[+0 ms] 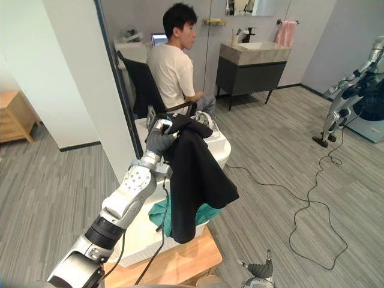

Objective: Tidy the bed and pick cloth on bed and put in laundry

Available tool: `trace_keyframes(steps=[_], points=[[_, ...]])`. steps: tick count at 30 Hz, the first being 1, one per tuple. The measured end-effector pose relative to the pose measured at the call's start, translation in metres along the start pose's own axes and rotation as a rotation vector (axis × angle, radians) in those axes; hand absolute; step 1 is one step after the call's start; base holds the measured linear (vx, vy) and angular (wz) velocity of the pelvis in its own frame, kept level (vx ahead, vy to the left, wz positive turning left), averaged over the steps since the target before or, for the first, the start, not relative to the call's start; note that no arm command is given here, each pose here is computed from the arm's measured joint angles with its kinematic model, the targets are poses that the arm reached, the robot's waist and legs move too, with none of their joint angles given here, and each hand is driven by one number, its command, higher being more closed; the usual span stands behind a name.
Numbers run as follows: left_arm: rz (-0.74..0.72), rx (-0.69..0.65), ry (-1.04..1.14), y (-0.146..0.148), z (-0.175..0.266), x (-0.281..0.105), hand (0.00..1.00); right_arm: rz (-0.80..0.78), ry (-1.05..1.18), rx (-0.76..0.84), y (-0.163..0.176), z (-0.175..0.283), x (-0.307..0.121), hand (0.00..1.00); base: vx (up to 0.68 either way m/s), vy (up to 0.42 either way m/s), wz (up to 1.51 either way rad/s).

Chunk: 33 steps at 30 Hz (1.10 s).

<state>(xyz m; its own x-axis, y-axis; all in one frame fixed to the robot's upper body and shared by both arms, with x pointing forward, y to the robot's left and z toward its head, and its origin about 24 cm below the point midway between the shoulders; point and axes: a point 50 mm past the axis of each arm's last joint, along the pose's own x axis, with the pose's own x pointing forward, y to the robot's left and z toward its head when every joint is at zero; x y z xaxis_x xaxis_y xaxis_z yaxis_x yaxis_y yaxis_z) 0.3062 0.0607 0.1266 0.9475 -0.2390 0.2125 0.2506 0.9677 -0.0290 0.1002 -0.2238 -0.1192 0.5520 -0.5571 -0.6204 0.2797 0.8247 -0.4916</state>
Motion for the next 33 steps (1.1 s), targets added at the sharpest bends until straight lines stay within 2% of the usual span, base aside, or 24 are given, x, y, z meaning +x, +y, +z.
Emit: trace_keyframes(steps=[7,15,21,27,28,33], points=[[0.054,0.104,0.015,0.011,-0.008,0.001,1.00,-0.005,0.050,0.120,0.001,0.004,0.008,0.00,0.06,0.010,0.05],[0.056,0.197,0.007,0.017,-0.010,0.000,1.00,0.005,0.077,0.133,0.001,-0.003,0.008,0.00,0.04,0.063,0.09],[-0.043,0.333,0.226,0.021,-0.052,-0.019,1.00,0.005,0.091,0.143,0.001,-0.004,0.008,0.00,-0.01,0.012,0.06],[-0.042,0.459,0.524,0.037,-0.115,-0.050,1.00,0.001,0.066,0.203,0.000,0.011,0.016,0.00,0.02,-0.004,-0.04],[-0.038,0.467,0.544,0.038,-0.120,-0.053,0.00,0.003,0.059,0.206,0.001,0.014,0.018,0.00,0.05,0.013,-0.03],[0.050,0.530,0.612,0.054,-0.135,-0.064,0.00,0.020,0.047,0.234,0.007,0.028,0.024,0.00,0.02,0.033,-0.01]])
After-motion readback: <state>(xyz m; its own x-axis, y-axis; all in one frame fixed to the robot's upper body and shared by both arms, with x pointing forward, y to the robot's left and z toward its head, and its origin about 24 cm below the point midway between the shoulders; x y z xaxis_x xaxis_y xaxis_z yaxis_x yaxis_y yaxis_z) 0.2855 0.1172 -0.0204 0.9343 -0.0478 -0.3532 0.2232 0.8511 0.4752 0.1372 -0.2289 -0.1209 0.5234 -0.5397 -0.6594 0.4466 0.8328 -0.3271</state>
